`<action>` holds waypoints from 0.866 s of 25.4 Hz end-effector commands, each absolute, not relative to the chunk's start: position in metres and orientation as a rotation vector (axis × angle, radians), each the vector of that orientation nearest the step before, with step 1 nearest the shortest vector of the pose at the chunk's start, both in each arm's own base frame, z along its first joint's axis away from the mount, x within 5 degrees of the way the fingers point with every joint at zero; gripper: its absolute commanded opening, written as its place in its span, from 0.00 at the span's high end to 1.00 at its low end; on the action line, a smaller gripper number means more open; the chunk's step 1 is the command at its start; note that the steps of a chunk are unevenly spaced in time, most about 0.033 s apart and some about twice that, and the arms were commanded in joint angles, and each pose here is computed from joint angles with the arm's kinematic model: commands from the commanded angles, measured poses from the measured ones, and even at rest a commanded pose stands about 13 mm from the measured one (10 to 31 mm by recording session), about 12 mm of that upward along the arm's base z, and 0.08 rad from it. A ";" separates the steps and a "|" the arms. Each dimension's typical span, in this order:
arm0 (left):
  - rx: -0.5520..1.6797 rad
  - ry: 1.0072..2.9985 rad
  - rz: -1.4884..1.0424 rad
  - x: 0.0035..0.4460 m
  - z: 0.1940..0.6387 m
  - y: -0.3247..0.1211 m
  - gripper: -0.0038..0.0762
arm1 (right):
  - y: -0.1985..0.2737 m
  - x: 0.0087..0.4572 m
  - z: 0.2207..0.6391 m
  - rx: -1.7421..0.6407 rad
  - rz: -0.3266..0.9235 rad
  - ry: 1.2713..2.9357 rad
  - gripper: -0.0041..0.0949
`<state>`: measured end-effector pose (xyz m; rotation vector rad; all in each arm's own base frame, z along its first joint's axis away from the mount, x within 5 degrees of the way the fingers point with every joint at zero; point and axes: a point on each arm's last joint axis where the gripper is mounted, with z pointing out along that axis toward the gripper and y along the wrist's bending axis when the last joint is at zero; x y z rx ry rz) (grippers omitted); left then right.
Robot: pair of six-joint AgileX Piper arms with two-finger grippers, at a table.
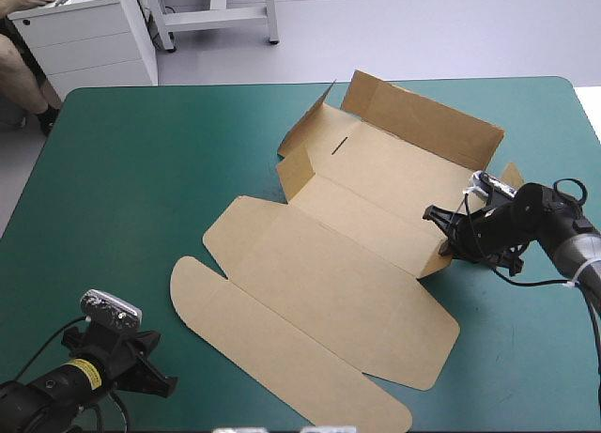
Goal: Fold the box
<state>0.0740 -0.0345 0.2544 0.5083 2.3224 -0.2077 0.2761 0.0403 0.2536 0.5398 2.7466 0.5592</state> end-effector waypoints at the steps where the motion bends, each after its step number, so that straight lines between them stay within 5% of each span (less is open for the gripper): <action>1: 0.494 2.251 -0.235 0.078 0.268 -0.037 0.96 | 0.040 0.280 0.273 0.407 0.553 2.661 0.98; 8: 0.490 2.117 -0.188 0.078 0.315 -0.033 0.96 | 0.040 0.295 0.332 -0.137 0.401 2.525 0.98; 22: 0.455 1.965 -0.185 0.072 0.364 -0.028 0.96 | 0.040 0.308 0.424 -0.759 0.075 2.124 0.98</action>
